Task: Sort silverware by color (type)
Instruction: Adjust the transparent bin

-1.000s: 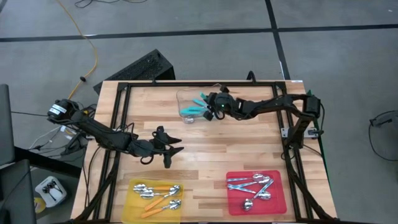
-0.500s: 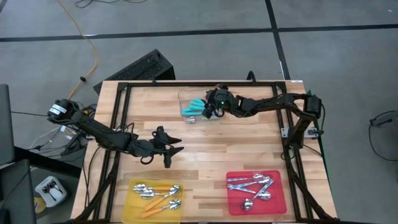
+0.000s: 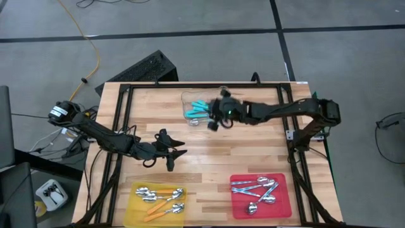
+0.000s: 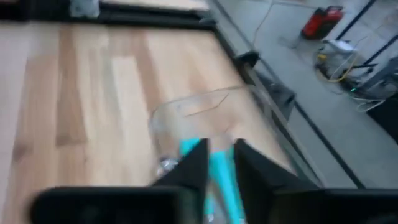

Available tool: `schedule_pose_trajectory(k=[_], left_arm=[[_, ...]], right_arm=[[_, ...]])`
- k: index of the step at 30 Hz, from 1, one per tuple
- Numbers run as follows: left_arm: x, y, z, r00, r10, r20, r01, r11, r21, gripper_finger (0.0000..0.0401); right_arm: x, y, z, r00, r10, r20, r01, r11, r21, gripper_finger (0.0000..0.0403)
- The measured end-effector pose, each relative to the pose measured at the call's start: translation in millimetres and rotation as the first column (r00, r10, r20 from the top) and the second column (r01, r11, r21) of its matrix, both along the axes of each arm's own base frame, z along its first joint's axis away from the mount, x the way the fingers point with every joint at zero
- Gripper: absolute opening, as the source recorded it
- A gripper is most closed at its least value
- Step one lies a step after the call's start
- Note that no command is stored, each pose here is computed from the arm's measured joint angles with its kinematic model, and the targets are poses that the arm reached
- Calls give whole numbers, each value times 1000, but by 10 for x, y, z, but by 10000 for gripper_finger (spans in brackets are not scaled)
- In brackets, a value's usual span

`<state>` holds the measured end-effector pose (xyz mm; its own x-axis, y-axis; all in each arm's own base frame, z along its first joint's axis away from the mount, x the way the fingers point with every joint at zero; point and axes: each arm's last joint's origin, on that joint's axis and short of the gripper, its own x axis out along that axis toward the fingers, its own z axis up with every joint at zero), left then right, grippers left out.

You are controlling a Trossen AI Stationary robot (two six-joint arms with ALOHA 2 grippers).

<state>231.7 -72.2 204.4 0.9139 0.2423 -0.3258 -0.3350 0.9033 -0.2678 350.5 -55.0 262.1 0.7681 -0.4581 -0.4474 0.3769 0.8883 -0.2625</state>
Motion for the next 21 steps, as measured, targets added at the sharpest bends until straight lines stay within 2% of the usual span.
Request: schedule_pose_trajectory(k=[2, 3, 8, 13, 21], left_arm=[[0, 0, 0, 1000, 1, 0, -1, 1000, 1, 167], [0, 0, 0, 1000, 1, 0, -1, 1000, 1, 167], [-1, -3, -2, 1000, -5, -3, 5, 1000, -1, 167], [-5, -2, -11, 1000, -5, -12, 5, 1000, 3, 167], [-6, 0, -12, 1000, 3, -12, -3, 1000, 4, 167]], right_arm=[[65, 68, -134, 999, 20, -44, -20, 1000, 6, 35], [95, 92, -205, 997, 27, -66, -26, 1000, 11, 20], [237, 252, -562, 990, 44, -136, -35, 997, 67, 22], [343, 413, -898, 974, 88, -207, -73, 994, 78, 14], [399, 89, -1191, 967, -11, -253, 37, 994, 101, 14]])
